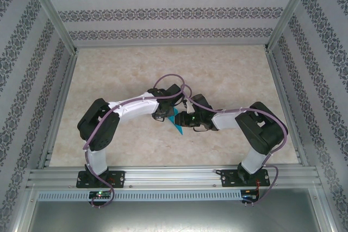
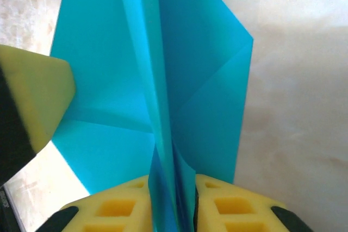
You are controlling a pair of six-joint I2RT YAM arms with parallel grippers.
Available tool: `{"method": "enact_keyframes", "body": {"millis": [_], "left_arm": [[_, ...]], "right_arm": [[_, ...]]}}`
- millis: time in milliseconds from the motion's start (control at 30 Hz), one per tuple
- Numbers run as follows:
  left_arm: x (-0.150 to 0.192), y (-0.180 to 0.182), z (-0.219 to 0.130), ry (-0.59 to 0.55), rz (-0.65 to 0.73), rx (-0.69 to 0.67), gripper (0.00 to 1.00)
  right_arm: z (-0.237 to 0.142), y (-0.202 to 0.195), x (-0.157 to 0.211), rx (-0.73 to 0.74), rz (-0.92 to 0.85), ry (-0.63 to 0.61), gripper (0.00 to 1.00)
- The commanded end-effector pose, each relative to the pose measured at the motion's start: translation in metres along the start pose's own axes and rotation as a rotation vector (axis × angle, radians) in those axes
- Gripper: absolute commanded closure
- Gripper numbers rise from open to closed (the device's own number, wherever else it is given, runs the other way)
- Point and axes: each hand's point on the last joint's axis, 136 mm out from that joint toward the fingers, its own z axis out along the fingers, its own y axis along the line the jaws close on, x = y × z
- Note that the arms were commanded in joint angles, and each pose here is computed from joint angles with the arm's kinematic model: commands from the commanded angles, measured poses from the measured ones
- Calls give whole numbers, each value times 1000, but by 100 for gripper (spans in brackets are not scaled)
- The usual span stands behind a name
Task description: Fold a paper plane with a square sheet of paper (pick it up from the middle)
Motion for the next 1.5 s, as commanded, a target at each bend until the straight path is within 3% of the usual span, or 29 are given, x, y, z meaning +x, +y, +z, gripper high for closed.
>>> {"method": "enact_keyframes", "body": {"millis": [0, 200, 333, 500, 733, 1067, 1267, 1467], "left_arm": [[-10, -11, -17, -44, -14, 101, 68], [-23, -12, -43, -140, -51, 203, 66], [-32, 1, -64, -231, -83, 229, 63], [-41, 39, -86, -355, -172, 187, 60], [-38, 85, -86, -387, -271, 126, 59], [-34, 118, -84, -397, -340, 99, 58], [-32, 119, -78, -377, -349, 107, 57], [-32, 111, -73, -350, -340, 121, 57]], "right_arm": [[5, -3, 2, 67, -46, 21, 82], [-10, 12, -6, 166, -143, -2, 100], [-28, 19, -19, 283, -205, -55, 100], [-58, 8, -43, 535, -231, -138, 100], [-45, -10, -53, 729, -173, -99, 100], [-3, -21, -41, 749, -74, -37, 100], [6, -37, -21, 751, -8, -4, 94], [0, -30, -26, 737, -18, -23, 92]]}}
